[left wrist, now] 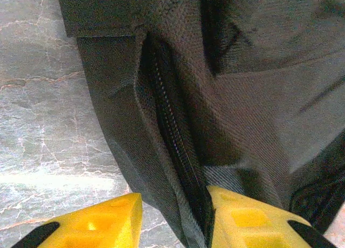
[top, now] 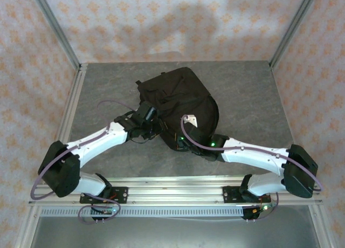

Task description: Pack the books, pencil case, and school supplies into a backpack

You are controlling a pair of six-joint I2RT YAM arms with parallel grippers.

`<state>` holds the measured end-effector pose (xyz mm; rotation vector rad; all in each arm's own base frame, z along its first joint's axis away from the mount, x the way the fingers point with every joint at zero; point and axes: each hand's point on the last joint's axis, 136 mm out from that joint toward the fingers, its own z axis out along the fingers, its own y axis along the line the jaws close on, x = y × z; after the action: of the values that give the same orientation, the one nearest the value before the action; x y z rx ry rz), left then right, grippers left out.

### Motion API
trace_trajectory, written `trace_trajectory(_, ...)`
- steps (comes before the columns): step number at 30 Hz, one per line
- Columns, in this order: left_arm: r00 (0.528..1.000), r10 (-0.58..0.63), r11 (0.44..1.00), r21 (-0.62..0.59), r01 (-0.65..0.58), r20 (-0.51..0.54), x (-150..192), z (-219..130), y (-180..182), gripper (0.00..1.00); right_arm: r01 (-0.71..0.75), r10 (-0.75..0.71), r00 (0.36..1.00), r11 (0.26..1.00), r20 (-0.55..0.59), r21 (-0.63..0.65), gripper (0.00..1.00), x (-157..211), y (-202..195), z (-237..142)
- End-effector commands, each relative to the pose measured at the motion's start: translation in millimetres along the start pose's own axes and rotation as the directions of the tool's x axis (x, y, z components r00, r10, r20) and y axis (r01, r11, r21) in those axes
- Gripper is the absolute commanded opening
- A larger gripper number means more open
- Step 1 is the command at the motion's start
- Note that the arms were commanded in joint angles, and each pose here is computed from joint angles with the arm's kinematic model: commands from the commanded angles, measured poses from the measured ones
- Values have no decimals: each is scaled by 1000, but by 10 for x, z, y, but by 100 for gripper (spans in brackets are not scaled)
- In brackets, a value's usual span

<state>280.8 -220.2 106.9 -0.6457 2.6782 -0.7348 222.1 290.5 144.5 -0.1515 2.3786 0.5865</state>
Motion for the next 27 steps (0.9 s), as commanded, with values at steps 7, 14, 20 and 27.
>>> trace_trajectory(7,999,4,999,-45,-3,39,-117,117,-34,12,3,-3,1000,999,-10,32,0,122,-128,23)
trace_trajectory(14,993,45,994,-102,-34,107,-237,-92,96,0,25,-25,1000,996,-3,82,0,191,-353,-89)
trace_trajectory(20,993,28,993,-119,-14,118,-338,-158,254,0,49,-51,999,992,14,120,0,188,-505,-218)
trace_trajectory(27,993,0,991,-135,15,115,-416,-160,428,0,73,-80,996,982,36,175,0,168,-662,-300)
